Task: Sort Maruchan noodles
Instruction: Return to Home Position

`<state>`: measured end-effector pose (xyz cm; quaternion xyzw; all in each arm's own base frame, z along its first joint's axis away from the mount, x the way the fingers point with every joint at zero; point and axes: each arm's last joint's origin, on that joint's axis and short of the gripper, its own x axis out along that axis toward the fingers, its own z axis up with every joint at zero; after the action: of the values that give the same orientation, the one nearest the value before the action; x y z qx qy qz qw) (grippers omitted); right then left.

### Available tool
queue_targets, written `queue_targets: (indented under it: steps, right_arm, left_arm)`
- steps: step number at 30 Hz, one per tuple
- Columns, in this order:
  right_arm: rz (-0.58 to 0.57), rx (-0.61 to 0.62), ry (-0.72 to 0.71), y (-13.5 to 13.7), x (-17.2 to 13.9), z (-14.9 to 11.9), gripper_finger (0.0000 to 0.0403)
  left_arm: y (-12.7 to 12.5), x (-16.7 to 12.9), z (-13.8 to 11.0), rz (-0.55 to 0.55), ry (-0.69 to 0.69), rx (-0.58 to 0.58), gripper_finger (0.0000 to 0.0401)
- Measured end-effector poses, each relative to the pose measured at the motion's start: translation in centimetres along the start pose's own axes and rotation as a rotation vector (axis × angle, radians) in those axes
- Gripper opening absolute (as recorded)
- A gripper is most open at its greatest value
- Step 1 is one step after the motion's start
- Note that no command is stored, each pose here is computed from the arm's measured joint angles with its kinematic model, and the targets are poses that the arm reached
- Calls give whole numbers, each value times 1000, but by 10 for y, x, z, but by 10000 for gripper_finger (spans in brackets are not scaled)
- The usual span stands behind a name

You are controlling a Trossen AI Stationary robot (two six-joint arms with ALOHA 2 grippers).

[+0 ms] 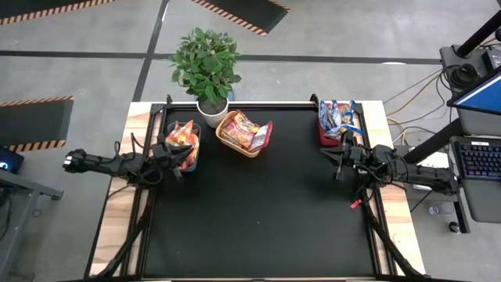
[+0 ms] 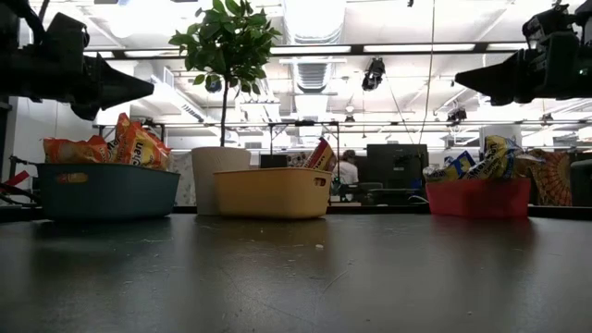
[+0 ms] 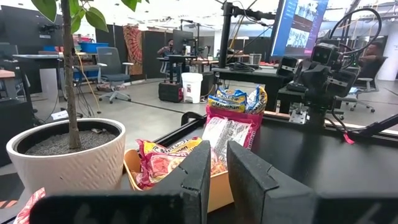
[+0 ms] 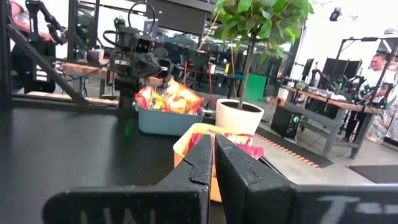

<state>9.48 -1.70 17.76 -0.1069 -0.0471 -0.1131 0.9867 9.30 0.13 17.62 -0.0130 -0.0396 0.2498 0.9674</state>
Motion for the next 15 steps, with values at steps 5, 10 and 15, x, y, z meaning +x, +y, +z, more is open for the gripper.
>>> queue_targets:
  steps: [5, 10, 15]
  right_arm:
    - [1, 0, -1, 0, 0, 0, 9]
    - [9, 1, -3, 1, 0, 0, 9]
    - [7, 1, -2, 1, 0, 0, 9]
  left_arm:
    - [0, 0, 0, 0, 2, 1, 37]
    - [0, 0, 0, -1, 2, 2, 37]
    - [0, 0, 0, -1, 2, 2, 37]
